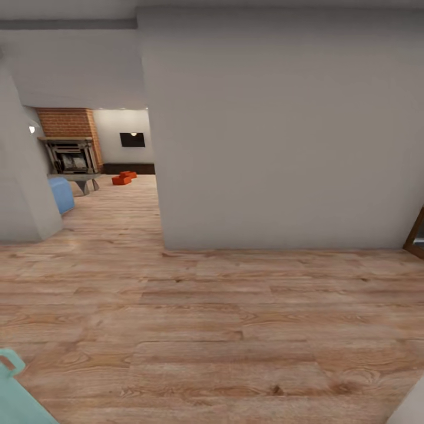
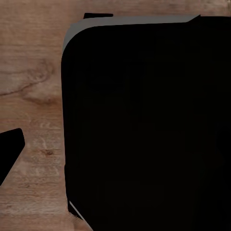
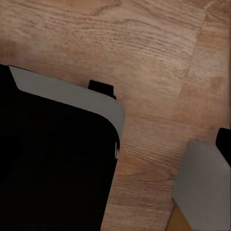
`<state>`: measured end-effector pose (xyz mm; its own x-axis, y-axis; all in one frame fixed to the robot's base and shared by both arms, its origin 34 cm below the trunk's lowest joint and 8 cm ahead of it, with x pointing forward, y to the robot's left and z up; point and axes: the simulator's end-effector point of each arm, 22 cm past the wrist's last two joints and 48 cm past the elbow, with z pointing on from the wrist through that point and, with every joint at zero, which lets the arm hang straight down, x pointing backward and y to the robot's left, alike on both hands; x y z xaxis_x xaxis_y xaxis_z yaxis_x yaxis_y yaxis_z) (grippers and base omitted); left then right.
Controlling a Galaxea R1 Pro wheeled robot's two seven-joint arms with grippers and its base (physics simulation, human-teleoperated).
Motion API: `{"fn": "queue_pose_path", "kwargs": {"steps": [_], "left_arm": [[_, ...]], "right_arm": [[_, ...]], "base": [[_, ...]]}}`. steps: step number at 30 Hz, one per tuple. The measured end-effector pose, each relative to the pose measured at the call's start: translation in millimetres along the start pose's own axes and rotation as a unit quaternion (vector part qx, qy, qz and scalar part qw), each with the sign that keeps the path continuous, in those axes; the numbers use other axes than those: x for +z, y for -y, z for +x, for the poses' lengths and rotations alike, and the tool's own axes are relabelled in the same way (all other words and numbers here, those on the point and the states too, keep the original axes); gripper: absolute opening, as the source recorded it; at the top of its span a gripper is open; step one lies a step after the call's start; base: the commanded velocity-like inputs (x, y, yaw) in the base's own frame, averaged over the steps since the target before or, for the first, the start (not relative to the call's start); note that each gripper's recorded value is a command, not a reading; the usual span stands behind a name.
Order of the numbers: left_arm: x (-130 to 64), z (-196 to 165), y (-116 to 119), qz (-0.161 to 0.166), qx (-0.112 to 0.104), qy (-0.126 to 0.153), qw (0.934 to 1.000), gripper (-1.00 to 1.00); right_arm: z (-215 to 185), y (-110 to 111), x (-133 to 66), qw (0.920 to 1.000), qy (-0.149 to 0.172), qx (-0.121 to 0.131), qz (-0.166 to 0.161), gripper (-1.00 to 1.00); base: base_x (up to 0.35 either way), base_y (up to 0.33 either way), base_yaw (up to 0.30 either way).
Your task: Move the two storage containers from the living room to the garage. In the garage, place one container on the floor and stack the other container on top of it (either order is fine).
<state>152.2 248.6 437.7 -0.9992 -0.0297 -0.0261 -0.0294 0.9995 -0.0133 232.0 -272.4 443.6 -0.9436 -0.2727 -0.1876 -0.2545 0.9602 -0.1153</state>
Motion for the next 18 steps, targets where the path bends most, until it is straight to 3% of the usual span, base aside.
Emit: {"fn": "queue_pose_path", "kwargs": {"steps": [18], "left_arm": [[0.0, 0.0, 0.0, 0.0, 0.0, 0.0, 1.0, 1.0]], "right_arm": [[0.0, 0.1, 0.0, 1.0, 0.0, 0.001, 0.0, 1.0]], "base": [[0.322, 0.0, 0.268]]}}
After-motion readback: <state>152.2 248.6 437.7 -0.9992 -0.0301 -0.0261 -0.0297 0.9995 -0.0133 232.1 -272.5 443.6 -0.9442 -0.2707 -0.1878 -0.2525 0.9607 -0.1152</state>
